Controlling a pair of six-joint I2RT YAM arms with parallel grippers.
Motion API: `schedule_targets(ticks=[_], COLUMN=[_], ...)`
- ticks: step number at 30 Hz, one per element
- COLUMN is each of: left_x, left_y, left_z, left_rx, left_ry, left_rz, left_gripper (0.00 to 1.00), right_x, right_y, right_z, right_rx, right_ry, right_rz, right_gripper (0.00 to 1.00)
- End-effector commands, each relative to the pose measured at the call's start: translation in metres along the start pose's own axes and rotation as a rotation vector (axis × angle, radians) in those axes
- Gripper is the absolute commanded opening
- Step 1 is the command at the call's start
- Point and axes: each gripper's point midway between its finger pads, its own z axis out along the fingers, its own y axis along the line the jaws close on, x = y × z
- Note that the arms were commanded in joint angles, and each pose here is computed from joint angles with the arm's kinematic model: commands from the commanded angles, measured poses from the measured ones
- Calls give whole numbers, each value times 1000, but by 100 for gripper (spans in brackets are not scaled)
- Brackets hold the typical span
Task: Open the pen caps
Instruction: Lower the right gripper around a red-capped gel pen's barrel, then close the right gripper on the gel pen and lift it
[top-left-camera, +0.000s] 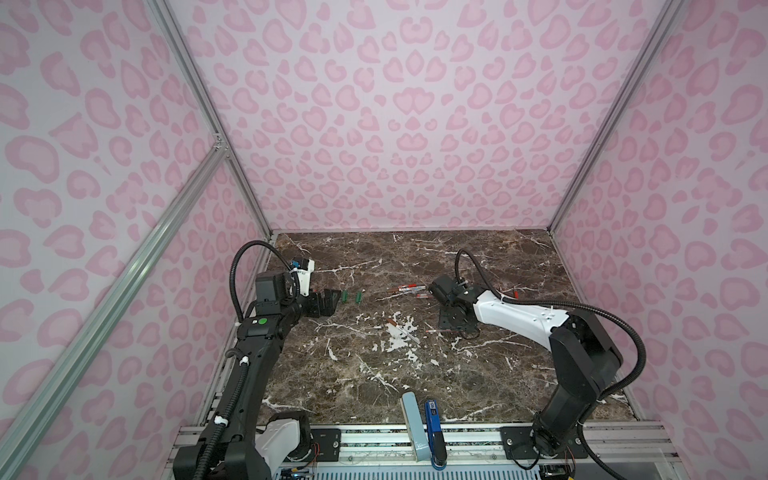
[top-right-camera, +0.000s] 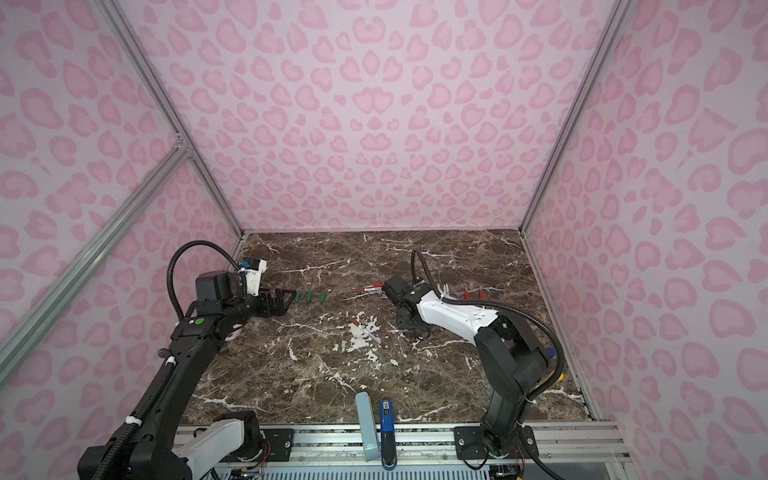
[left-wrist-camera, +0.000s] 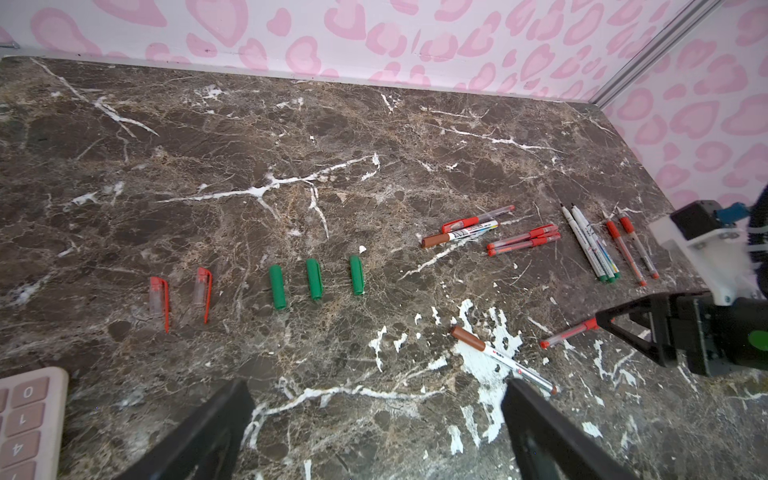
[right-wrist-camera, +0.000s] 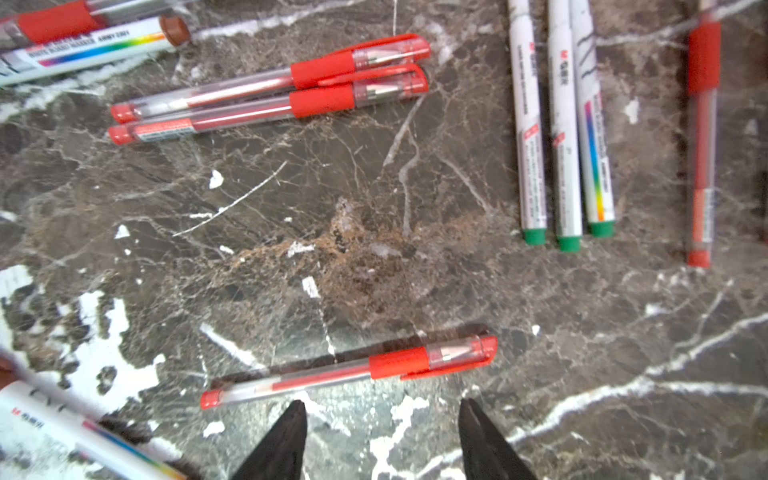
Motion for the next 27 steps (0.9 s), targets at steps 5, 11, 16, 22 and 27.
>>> schedule_targets(ticks=[5, 11, 16, 22, 27], left_x=[-8, -8, -8, -7, -8], left_y=[-3, -5, -5, -5, -6], left_z=[1, 0, -1, -1, -2], left_rx=[18, 16, 12, 13, 12], left_ry=[-22, -23, -23, -24, -26], left_rz=[9, 22, 27, 27, 29], left_gripper=[98, 98, 98, 98, 98], right_x=[6, 9, 16, 21, 29], right_y=[10, 34, 33, 26, 21], right_z=[6, 19, 34, 49, 61], right_rx=[-93, -163, -129, -80, -34], right_ry=[-10, 28, 59, 80, 113], right_rz=[237, 319, 316, 292, 235], right_gripper=[63, 59, 58, 46, 26])
